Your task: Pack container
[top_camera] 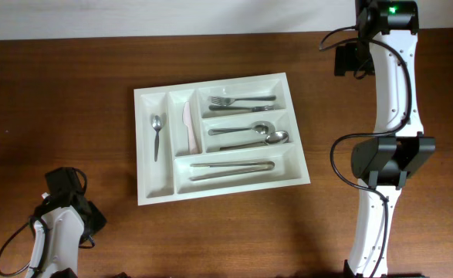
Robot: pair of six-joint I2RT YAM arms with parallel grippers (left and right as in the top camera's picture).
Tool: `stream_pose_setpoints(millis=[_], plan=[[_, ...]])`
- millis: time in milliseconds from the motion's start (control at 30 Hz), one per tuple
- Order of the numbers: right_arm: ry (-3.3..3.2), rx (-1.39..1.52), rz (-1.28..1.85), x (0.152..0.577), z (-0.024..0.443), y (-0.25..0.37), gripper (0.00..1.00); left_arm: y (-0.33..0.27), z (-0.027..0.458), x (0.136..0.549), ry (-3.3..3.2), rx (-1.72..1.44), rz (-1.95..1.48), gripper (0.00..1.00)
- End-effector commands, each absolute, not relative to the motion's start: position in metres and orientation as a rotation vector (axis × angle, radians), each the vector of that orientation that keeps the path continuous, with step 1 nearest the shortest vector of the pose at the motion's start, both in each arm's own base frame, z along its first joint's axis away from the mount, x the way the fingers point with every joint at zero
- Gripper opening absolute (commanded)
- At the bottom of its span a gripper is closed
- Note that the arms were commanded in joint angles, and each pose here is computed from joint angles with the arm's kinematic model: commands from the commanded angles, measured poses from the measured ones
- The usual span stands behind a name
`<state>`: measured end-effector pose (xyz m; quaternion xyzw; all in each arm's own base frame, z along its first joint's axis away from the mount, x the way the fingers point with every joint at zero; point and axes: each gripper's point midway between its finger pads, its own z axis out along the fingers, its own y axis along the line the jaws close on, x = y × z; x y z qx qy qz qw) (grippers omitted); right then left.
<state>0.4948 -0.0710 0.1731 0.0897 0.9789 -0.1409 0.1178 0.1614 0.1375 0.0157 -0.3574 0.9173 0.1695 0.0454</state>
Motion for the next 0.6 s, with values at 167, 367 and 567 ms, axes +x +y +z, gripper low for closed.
stream_pose_setpoints(millis=[167,367,567], plan=[[2.812,0.285,-0.434,0.494,0.192,-0.073,0.99,0.145,0.011,0.158,2.766,-1.081,0.580,0.49],[2.812,0.285,-0.433,0.494,0.192,-0.073,0.99,0.143,0.002,0.156,2.755,-1.079,0.579,0.49],[2.812,0.285,-0.433,0.494,0.192,-0.073,0.99,0.144,0.002,0.157,2.748,-1.078,0.579,0.26]])
